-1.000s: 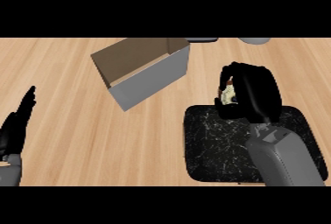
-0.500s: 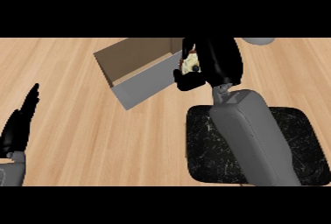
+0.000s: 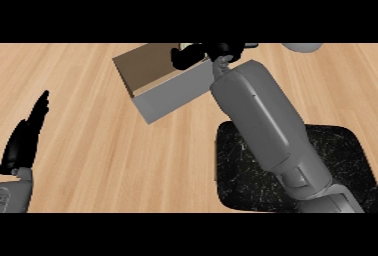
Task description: Pick the cupcake from the tray and place it in the cardboard box
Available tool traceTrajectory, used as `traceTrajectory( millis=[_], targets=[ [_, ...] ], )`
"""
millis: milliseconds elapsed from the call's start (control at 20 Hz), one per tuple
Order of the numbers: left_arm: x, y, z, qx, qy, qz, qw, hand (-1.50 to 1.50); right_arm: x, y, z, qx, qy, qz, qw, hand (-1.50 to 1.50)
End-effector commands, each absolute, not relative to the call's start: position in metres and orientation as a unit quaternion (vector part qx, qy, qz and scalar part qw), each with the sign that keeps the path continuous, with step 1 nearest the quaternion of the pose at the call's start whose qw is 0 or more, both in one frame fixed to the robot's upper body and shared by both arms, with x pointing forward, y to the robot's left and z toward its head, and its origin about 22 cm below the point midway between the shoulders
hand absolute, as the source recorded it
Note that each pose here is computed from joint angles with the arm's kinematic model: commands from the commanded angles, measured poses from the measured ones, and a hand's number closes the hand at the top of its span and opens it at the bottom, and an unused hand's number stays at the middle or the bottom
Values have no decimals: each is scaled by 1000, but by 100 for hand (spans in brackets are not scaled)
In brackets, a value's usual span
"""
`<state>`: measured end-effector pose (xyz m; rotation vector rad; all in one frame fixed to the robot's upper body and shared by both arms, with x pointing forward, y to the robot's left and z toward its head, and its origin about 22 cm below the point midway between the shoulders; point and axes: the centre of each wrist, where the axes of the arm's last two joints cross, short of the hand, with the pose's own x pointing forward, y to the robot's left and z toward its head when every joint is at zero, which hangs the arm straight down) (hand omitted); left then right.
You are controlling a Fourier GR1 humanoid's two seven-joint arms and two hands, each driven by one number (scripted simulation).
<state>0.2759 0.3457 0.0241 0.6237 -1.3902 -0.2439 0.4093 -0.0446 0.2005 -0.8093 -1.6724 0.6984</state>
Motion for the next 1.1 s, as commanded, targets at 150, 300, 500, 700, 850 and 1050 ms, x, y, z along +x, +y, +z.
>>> traceTrajectory(
  millis=[150,300,500,700,850,1050],
  targets=[
    [284,334,30,272,-640,-119,709,0,439,-28,202,-330,-696,285,570,150],
    [292,334,33,265,-649,-130,701,0,445,-30,187,-345,-683,285,578,150],
    [291,331,34,259,-649,-136,702,0,449,-40,156,-384,-656,271,590,150],
    [284,330,18,262,-649,-130,702,0,453,-48,150,-336,-631,231,660,-150],
    [295,323,31,258,-657,-138,695,0,455,-45,156,-328,-624,237,668,-150],
    [293,322,29,251,-656,-144,697,0,455,-50,148,-318,-656,211,651,-150]
  ],
)
